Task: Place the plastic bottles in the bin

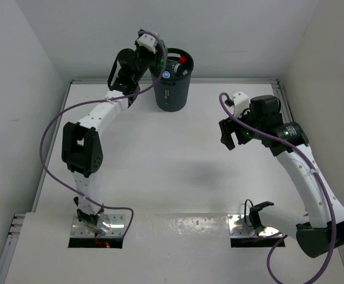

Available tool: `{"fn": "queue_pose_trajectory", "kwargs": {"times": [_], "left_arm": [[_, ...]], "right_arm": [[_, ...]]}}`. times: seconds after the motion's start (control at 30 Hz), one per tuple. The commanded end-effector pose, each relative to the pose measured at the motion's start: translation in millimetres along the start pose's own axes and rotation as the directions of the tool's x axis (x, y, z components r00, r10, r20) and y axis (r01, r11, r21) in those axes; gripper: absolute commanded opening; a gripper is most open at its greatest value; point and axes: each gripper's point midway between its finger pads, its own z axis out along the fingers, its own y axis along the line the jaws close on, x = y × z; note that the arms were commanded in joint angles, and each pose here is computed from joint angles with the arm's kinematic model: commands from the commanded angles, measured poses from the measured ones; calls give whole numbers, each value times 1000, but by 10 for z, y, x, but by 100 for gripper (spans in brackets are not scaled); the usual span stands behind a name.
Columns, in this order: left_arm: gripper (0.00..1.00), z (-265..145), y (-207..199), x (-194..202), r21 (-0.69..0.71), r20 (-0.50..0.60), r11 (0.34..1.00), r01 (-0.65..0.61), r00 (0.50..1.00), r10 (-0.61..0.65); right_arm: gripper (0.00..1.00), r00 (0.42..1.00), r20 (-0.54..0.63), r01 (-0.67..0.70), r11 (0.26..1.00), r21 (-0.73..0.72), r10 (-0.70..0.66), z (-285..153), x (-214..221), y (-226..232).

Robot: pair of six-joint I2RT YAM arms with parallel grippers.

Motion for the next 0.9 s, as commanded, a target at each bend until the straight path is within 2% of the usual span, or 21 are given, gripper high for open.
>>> {"fn": "queue_pose_trajectory", "kwargs": {"times": [0.0, 0.07, 0.2, 0.27, 0.3, 0.33, 0.4, 0.5, 0.53, 0.57, 0.6, 0.63, 0.67, 0.77, 0.83, 0.87], "left_arm": [[0, -46, -75, -284, -61, 89, 979, -194, 976, 199], [0, -65, -125, -191, -73, 63, 956, -284, 955, 289], [0, -86, -245, -62, -71, 17, 941, -332, 943, 334], [25, -109, -305, 90, -47, -32, 940, -339, 941, 338], [40, -113, -309, 134, -30, -61, 937, -348, 936, 345], [83, -115, -375, 162, -17, -68, 943, -331, 942, 329], [97, -135, -384, 147, -15, -76, 953, -303, 950, 301], [100, -162, -399, -103, -7, -53, 968, -252, 966, 252], [100, -190, -405, -127, 6, -86, 973, -229, 970, 229], [100, -145, -364, -435, -32, -57, 977, -209, 977, 207], [100, -136, -333, -576, -45, -55, 982, -181, 982, 179], [100, -182, -352, -634, -36, -99, 993, -113, 989, 109], [100, -187, -182, -1075, -72, -45, 995, -76, 996, 73], [100, -406, 17, -1561, -71, -47, 997, 21, 999, -24], [100, -577, 69, -1630, -62, -79, 998, 31, 996, -35], [100, -698, 89, -1392, -49, -170, 998, 33, 985, -41]], "right_arm": [[80, 999, 52, 7, 1000, 23, -9, -88, -77, -21], [80, 999, 48, 11, 1000, 23, -12, -97, -69, -17], [80, 999, 52, 12, 1000, 27, -14, -105, -78, -26], [80, 998, 54, 14, 1000, 26, -15, -113, -82, -23], [80, 998, 54, 12, 1000, 27, -14, -112, -85, -26], [80, 998, 54, 15, 1000, 26, -16, -109, -93, -25], [80, 998, 53, 16, 1000, 23, -18, -110, -100, -21], [80, 998, 64, 13, 1000, 24, -15, -120, -162, -28], [81, 997, 71, 12, 1000, 26, -14, -136, -190, -39], [81, 998, 69, 9, 1000, 24, -11, -137, -193, -35], [81, 997, 74, 10, 1000, 21, -12, -140, -229, -30], [81, 996, 88, 7, 1000, 25, -9, -169, -278, -39], [81, 996, 90, 3, 1000, 24, -5, -176, -298, -37], [84, 994, 111, -7, 1000, 27, 4, -223, -382, -43], [84, 993, 122, -16, 999, 31, 12, -243, -421, -59], [85, 993, 114, -22, 999, 33, 19, -246, -409, -67]]}}
